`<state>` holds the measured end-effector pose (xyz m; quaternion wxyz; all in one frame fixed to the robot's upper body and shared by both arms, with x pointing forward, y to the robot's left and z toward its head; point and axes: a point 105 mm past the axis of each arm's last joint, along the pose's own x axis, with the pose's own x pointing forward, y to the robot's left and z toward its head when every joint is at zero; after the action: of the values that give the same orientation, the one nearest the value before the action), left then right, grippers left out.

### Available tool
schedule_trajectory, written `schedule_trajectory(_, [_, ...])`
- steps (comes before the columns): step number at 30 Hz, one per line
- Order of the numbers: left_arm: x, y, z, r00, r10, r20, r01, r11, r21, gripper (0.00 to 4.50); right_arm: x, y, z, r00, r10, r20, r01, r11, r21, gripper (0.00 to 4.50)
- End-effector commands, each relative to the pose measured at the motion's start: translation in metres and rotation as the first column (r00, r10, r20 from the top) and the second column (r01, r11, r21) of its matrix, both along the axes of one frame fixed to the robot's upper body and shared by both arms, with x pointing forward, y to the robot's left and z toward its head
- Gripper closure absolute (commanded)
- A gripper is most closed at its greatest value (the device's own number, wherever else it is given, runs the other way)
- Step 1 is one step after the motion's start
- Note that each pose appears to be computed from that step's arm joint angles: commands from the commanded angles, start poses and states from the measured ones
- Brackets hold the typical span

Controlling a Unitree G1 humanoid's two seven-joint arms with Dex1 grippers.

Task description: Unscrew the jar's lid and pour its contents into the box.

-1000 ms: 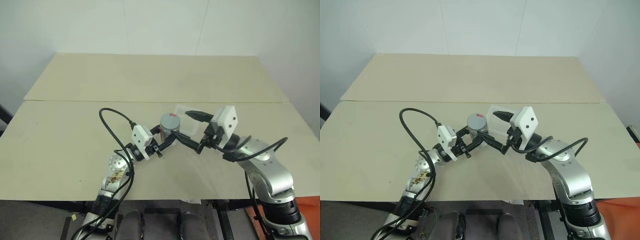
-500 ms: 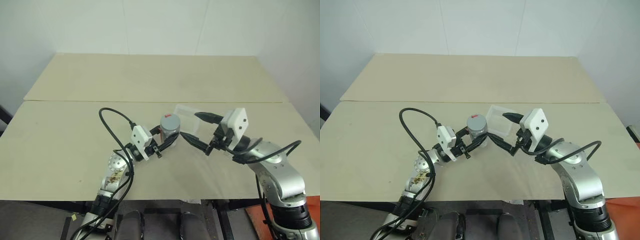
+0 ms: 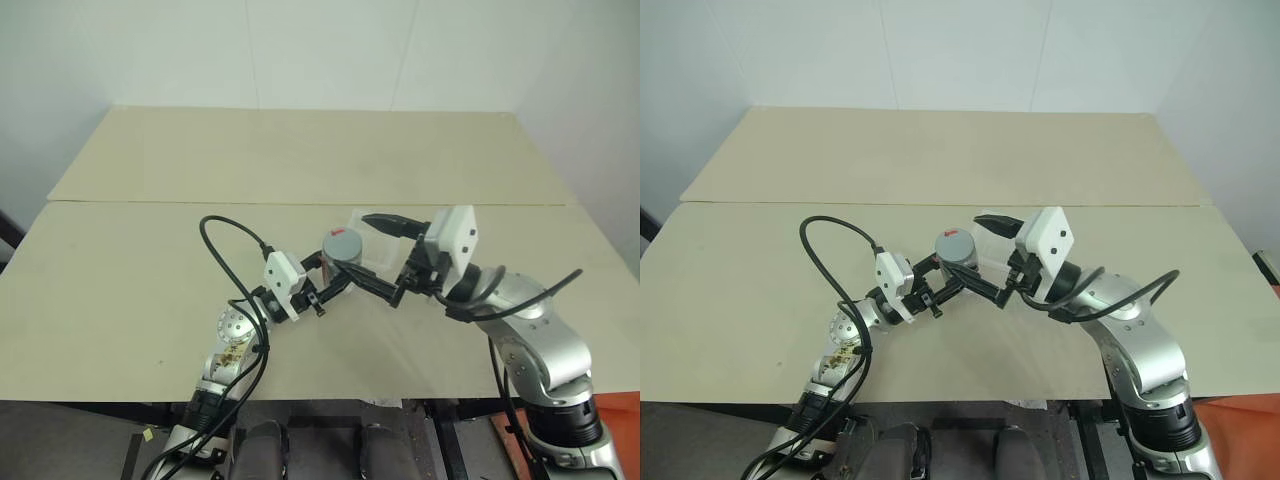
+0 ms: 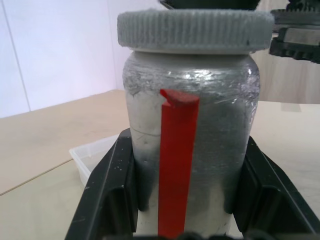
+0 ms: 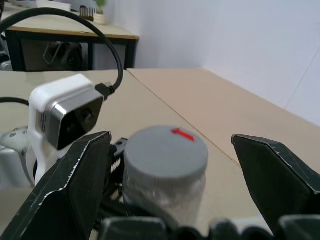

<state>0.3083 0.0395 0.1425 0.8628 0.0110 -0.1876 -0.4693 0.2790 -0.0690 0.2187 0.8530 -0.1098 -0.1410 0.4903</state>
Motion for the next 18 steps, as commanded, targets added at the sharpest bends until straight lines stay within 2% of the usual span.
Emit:
schedule_trajectory(1, [-0.004, -0.005, 0.010, 0.999, -0.014, 0.050, 0.015, 1.000, -0.016, 2.54, 0.002, 0.011, 0.009, 0.999, 0.015, 0.047, -0.015, 1.000, 0.008, 0.03])
schedule_trajectory(10, [-0.004, -0.005, 0.011, 0.999, -0.011, 0.053, 0.012, 1.000, -0.016, 2.54, 0.020, 0.017, 0.012, 0.998, -0.022, 0.060, 0.021, 1.000, 0.022, 0.03])
schedule_trajectory(18, [-0.004, -0.004, 0.010, 0.999, -0.007, 0.049, 0.008, 1.000, -0.016, 2.54, 0.021, 0.004, 0.009, 0.997, -0.060, 0.056, 0.060, 0.998, 0.005, 0.03])
